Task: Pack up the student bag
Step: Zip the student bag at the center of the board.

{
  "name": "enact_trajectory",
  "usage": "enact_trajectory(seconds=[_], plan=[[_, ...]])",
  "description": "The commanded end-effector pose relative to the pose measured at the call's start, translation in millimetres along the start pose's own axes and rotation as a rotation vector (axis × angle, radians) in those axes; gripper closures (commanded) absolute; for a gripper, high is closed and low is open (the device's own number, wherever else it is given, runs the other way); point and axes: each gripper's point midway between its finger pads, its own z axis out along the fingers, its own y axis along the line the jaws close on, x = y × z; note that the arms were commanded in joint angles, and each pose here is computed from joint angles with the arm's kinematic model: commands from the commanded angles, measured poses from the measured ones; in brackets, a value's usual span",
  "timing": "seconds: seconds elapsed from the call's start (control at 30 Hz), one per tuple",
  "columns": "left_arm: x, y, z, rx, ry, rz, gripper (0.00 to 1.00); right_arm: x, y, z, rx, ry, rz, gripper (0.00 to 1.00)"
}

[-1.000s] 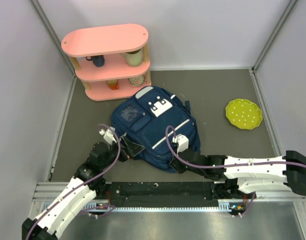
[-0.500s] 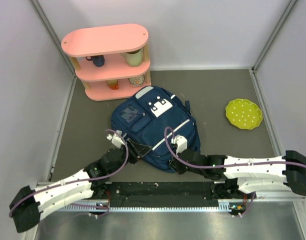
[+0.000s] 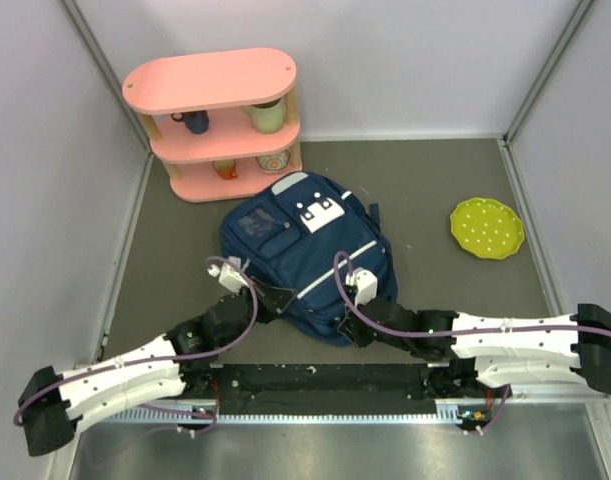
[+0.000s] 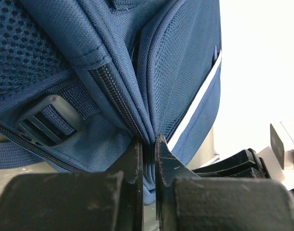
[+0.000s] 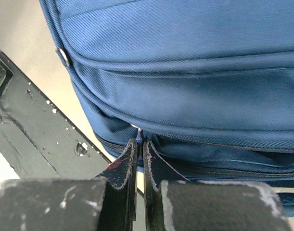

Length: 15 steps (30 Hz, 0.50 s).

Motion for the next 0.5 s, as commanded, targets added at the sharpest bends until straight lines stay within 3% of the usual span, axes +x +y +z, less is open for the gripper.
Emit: enact_trajectory(seconds=[0.0,0.13,0.27,0.47], plan=[[-50.5,16.3,-16.1,-0.127,-0.156,0.225,1.00,-11.0,-8.8,-6.0,0.033,-0.048,-0.014,1.00],[-72.0,19.7,-26.2,-0.093,-0.144,0.327,1.00,-3.8,-9.8,-3.9,0.032,-0.026,-0.018,1.00],[-67.0,24.8,-22.7,-0.064,0.035,0.400,1.00,1.8,-13.3,-0.6,0.054,-0.001,-0.027,1.00],[-64.0,14.2,-7.4,-0.004,0.196,0.539,1.00,6.5,-8.7,0.2,0.029,0.023,-0.018,1.00]])
